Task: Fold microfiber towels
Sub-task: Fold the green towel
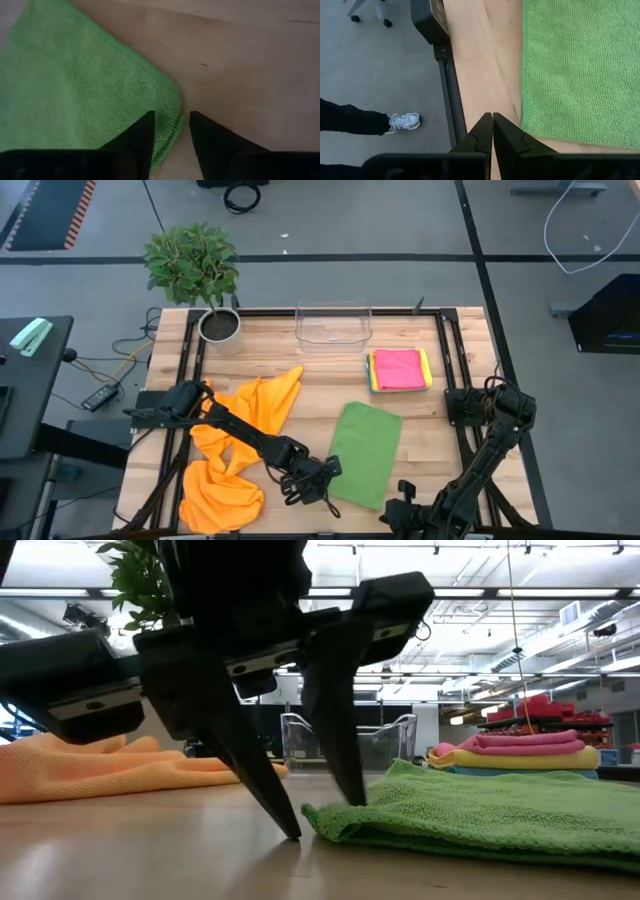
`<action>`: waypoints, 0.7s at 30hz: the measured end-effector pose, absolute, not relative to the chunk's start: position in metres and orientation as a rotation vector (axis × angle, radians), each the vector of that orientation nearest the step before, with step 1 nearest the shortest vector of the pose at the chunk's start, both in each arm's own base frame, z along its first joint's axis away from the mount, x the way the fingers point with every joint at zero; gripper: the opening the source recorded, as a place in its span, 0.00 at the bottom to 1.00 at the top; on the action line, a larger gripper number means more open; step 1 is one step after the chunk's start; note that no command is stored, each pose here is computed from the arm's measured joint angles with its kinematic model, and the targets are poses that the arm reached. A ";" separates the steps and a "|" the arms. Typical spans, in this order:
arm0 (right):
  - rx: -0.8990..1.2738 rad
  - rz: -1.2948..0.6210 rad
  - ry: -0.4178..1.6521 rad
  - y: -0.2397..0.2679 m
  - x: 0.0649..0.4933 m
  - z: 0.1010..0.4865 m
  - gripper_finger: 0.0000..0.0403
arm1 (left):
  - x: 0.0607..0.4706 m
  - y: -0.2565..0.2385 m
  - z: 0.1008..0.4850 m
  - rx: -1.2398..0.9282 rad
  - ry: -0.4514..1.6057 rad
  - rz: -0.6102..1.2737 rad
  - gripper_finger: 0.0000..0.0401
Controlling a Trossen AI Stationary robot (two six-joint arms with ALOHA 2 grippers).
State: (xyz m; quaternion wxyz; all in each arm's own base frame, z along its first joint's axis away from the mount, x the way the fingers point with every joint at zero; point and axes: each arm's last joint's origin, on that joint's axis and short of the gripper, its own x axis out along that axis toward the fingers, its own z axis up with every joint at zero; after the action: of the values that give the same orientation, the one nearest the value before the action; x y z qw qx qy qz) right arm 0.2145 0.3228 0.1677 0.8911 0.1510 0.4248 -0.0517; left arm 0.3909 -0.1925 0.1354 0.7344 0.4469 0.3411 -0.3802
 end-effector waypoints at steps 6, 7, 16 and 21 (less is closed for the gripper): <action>0.260 -0.028 0.887 0.332 0.219 0.154 0.06 | 0.390 -0.192 0.132 0.967 0.764 -0.854 0.11; 0.231 0.001 0.896 0.333 0.220 0.152 0.06 | 0.390 -0.192 0.132 0.957 0.769 -0.851 0.08; 0.108 -0.006 0.932 0.324 0.224 0.148 0.24 | 0.394 -0.188 0.132 0.871 0.795 -0.797 0.07; 0.090 -0.026 0.956 0.314 0.236 0.146 0.32 | 0.394 -0.188 0.132 0.871 0.796 -0.795 0.04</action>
State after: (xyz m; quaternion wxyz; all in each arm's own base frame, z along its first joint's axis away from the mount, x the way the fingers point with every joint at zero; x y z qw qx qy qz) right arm 0.2360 0.3139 0.1459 0.8870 0.0435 0.4596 -0.0127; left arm 0.3935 -0.1875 0.1319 0.7574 0.3997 0.3653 -0.3648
